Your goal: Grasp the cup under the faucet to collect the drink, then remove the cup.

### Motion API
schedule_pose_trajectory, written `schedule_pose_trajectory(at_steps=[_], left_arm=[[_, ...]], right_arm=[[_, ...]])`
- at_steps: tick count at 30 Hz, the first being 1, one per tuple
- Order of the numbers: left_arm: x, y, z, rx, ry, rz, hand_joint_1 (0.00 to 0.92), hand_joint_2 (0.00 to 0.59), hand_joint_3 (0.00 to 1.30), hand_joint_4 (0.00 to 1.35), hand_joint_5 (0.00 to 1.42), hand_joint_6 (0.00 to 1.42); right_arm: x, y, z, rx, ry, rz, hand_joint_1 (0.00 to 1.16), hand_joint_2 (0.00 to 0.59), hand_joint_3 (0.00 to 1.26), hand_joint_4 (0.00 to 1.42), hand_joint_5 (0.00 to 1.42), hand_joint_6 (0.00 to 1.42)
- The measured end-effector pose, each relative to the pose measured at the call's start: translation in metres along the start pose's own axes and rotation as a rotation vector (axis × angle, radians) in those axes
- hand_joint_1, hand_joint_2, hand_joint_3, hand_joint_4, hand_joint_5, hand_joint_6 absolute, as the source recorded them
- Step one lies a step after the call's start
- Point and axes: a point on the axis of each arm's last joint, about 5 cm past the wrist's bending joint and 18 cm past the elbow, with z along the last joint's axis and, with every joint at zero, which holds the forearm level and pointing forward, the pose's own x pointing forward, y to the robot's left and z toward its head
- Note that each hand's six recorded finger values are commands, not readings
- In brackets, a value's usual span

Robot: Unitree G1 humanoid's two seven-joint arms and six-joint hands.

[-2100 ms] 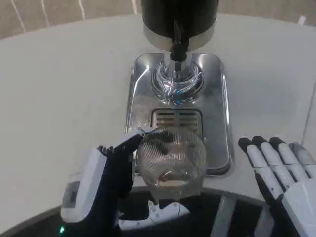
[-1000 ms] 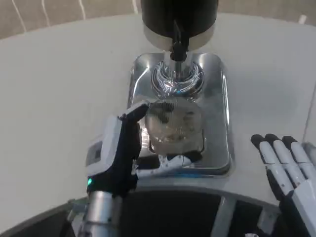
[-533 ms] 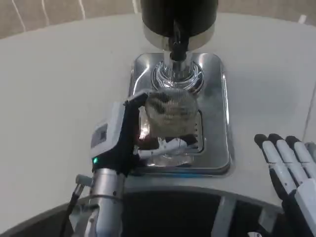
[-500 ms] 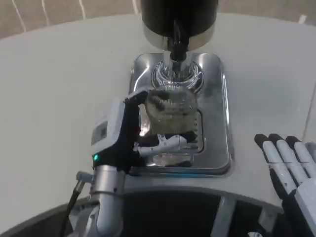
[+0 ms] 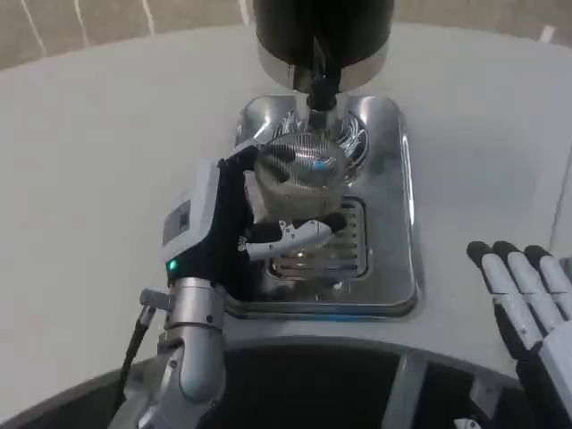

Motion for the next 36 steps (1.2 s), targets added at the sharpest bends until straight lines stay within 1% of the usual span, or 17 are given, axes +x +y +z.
schedule_pose_trajectory(at_steps=[2,5,7,12,13,14,15,16,17,19,20,23,26,27,29,34,36], left_arm=[[0.000,0.000,-0.0002,-0.005,0.003,-0.003,0.490,0.099,0.28,0.41,0.88,1.15],[-0.001,0.000,-0.0007,0.005,-0.006,-0.022,0.457,0.092,0.23,0.34,0.81,1.10],[-0.001,0.001,-0.0016,0.009,-0.014,-0.031,0.423,0.084,0.18,0.28,0.74,1.03],[0.000,0.004,-0.0028,0.016,-0.029,-0.041,0.396,0.076,0.16,0.20,0.67,0.97],[-0.001,0.005,-0.0029,0.015,-0.033,-0.040,0.393,0.074,0.14,0.18,0.63,0.91],[-0.001,0.005,-0.0026,0.014,-0.036,-0.039,0.370,0.065,0.11,0.12,0.54,0.78],[-0.001,0.005,-0.0025,0.013,-0.038,-0.038,0.357,0.063,0.10,0.09,0.50,0.72],[-0.002,0.006,-0.0024,0.011,-0.043,-0.038,0.338,0.055,0.08,0.04,0.43,0.62],[-0.004,0.006,-0.0029,0.013,-0.047,-0.038,0.290,0.049,0.04,0.01,0.31,0.43],[-0.008,0.011,-0.0045,0.050,-0.084,-0.052,0.233,0.043,0.01,0.00,0.23,0.31],[-0.011,0.014,-0.0053,0.081,-0.111,-0.063,0.224,0.037,0.01,0.00,0.22,0.29],[-0.019,0.020,-0.0068,0.116,-0.143,-0.064,0.199,0.035,0.00,0.00,0.20,0.27],[-0.030,0.026,-0.0103,0.126,-0.131,-0.061,0.169,0.023,0.00,0.00,0.20,0.27],[-0.032,0.026,-0.0113,0.127,-0.127,-0.063,0.156,0.021,0.00,0.00,0.20,0.27],[-0.038,0.035,-0.0150,0.119,-0.098,-0.060,0.140,0.013,0.00,0.00,0.20,0.27],[-0.043,0.054,-0.0126,0.155,-0.115,-0.030,0.114,0.009,0.00,0.00,0.20,0.27],[-0.048,0.058,-0.0116,0.166,-0.112,-0.018,0.079,0.008,0.00,0.00,0.20,0.27]], right_arm=[[0.000,0.0002,0.0003,0.003,0.000,0.000,0.66,0.361,0.00,0.00,0.00,0.00],[0.000,0.0007,0.0017,0.010,-0.001,0.000,0.66,0.360,0.00,0.00,0.00,0.00],[0.000,0.0009,0.0021,0.012,-0.001,0.000,0.66,0.360,0.00,0.00,0.00,0.00],[0.000,0.0011,0.0025,0.015,0.002,0.000,0.67,0.363,0.00,0.00,0.00,0.00],[0.000,0.0012,0.0026,0.015,0.001,0.000,0.67,0.363,0.00,0.00,0.00,0.00],[0.000,0.0012,0.0026,0.016,0.001,0.001,0.67,0.363,0.00,0.00,0.00,0.00],[0.000,0.0012,0.0026,0.016,0.002,0.001,0.67,0.362,0.00,0.00,0.00,0.00],[0.000,0.0012,0.0026,0.017,0.002,0.001,0.67,0.362,0.00,0.00,0.00,0.00],[0.000,0.0011,0.0027,0.019,0.002,0.001,0.67,0.361,0.00,0.00,0.00,0.00],[0.001,0.0008,0.0026,0.022,0.002,-0.002,0.67,0.361,0.00,0.00,0.00,0.00],[0.002,0.0005,0.0025,0.023,0.003,-0.004,0.67,0.360,0.00,0.00,0.00,0.00],[0.006,-0.0007,0.0029,0.023,-0.006,-0.021,0.67,0.360,0.00,0.00,0.00,0.00],[0.012,-0.0023,0.0036,0.024,-0.020,-0.046,0.67,0.360,0.00,0.00,0.00,0.00],[0.013,-0.0025,0.0036,0.024,-0.020,-0.050,0.67,0.360,0.00,0.00,0.00,0.00],[0.017,-0.0017,0.0027,0.030,-0.017,-0.056,0.67,0.360,0.00,0.00,0.00,0.00],[0.028,-0.0006,0.0007,0.065,-0.020,-0.067,0.67,0.360,0.00,0.00,0.00,0.00],[0.032,0.0000,-0.0008,0.074,-0.021,-0.072,0.67,0.362,0.00,0.00,0.00,0.00]])
